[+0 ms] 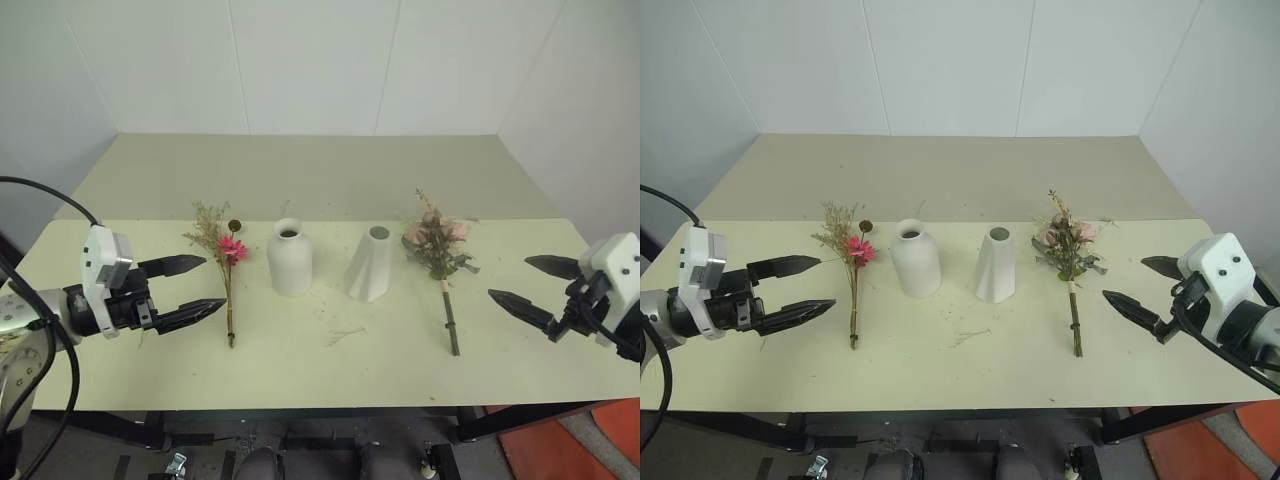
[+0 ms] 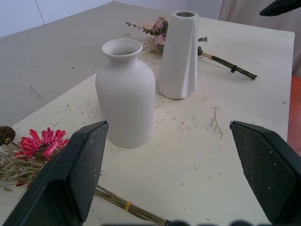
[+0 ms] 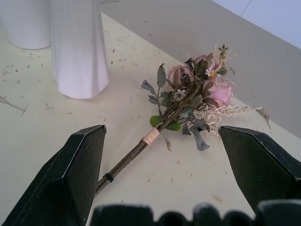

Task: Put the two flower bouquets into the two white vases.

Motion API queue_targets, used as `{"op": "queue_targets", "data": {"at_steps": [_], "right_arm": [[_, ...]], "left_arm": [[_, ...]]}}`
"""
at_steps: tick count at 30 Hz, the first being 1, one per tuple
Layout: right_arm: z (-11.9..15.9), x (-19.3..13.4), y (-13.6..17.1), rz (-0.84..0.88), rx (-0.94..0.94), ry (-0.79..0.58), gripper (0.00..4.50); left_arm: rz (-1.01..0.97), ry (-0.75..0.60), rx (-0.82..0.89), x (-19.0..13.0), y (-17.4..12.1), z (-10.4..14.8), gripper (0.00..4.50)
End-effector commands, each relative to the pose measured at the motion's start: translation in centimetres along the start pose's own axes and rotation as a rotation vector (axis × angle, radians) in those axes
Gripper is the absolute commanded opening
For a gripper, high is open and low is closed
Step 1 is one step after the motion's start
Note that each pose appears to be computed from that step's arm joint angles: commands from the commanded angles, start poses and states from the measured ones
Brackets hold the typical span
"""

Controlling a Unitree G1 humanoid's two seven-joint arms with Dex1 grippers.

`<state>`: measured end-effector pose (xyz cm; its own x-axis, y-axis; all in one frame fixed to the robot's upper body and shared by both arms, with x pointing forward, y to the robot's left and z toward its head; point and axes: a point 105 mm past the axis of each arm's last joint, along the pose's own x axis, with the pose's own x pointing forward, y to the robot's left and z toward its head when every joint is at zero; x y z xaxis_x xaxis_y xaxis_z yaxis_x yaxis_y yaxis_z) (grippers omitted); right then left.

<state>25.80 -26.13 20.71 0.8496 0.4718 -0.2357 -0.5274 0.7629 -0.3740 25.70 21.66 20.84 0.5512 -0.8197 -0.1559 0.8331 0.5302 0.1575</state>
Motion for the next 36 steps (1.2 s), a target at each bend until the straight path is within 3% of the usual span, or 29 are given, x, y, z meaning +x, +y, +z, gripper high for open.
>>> {"op": "queue_targets", "data": {"at_steps": [1,11,21,24,29,36], "right_arm": [[1.6,-0.6,-0.4,-0.019,-0.05,-0.055,4.49],[1.7,-0.4,0.0,0.016,-0.046,-0.066,4.49],[3.1,0.3,-0.1,0.039,-0.088,-0.103,4.49],[3.7,0.5,-0.1,0.05,-0.103,-0.118,4.49],[4.7,0.8,0.0,0.068,-0.129,-0.149,4.49],[5.0,0.5,0.4,0.074,-0.14,-0.165,4.49]], "left_arm": [[0.004,-0.029,0.057,-0.2,0.1,1.6,4.5],[0.011,-0.028,0.067,0.1,0.4,1.9,4.5],[0.282,0.355,-0.011,2.2,4.1,-2.0,4.5],[0.344,0.41,-0.056,3.2,5.0,-2.4,4.5],[0.509,0.614,-0.151,5.8,6.6,-5.7,4.5],[0.563,0.682,-0.195,7.5,6.7,-7.4,4.5]]}}
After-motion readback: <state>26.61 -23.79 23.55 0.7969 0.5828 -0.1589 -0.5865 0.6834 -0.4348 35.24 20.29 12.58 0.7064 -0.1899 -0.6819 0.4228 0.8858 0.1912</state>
